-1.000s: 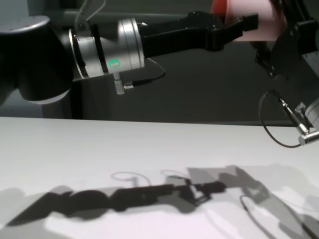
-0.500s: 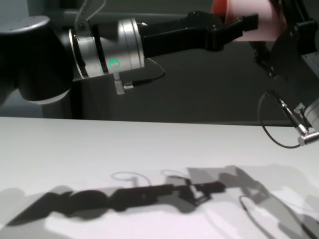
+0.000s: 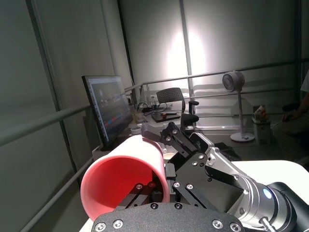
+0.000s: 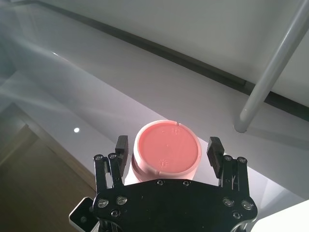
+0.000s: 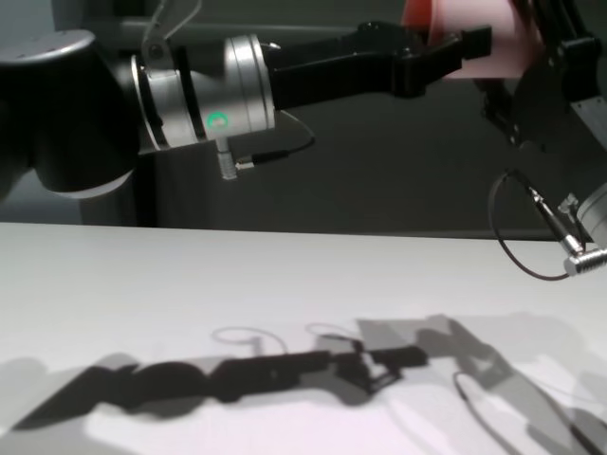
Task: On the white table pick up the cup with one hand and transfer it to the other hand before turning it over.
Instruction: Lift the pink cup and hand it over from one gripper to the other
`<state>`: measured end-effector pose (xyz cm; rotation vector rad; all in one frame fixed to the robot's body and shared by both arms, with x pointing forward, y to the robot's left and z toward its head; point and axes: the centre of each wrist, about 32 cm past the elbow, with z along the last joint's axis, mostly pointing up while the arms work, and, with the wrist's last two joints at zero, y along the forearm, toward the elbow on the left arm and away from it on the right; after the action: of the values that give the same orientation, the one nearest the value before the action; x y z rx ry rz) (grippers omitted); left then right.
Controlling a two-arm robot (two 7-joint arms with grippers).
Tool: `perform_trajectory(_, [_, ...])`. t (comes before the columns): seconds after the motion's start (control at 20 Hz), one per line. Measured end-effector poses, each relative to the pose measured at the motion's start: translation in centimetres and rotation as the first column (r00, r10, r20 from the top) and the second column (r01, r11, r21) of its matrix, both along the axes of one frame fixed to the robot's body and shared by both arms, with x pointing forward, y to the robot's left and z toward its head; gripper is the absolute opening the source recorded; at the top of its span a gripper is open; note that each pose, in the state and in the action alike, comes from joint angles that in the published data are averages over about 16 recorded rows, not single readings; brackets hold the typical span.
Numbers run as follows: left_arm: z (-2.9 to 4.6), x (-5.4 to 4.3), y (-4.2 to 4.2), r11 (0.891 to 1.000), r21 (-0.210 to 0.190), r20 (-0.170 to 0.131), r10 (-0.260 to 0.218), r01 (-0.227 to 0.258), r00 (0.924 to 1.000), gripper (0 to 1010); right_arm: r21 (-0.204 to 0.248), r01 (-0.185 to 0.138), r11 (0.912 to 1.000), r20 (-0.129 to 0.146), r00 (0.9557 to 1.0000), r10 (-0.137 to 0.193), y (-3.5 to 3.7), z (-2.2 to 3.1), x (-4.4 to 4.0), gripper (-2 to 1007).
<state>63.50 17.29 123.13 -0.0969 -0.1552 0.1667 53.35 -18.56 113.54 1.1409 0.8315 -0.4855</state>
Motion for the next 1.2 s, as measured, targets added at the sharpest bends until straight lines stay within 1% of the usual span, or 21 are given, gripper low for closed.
perform_trajectory(0.35, [0.0,0.0,0.0,1.0,0.0,0.0,0.0,0.0,1.0,48,-0.004,0.003,1.0,0.001,1.0,-0.003,0.03,0.07,0.0,950])
perform_trajectory(0.9, [0.0,0.0,0.01,1.0,0.0,0.0,0.0,0.0,1.0,48,-0.003,0.003,1.0,0.002,1.0,-0.003,0.0,0.11,0.02,791])
perform_trajectory(1.2, [-0.01,0.0,0.01,1.0,0.0,0.0,0.0,0.0,1.0,48,-0.002,0.003,1.0,0.002,1.0,-0.003,0.0,0.11,0.02,756])
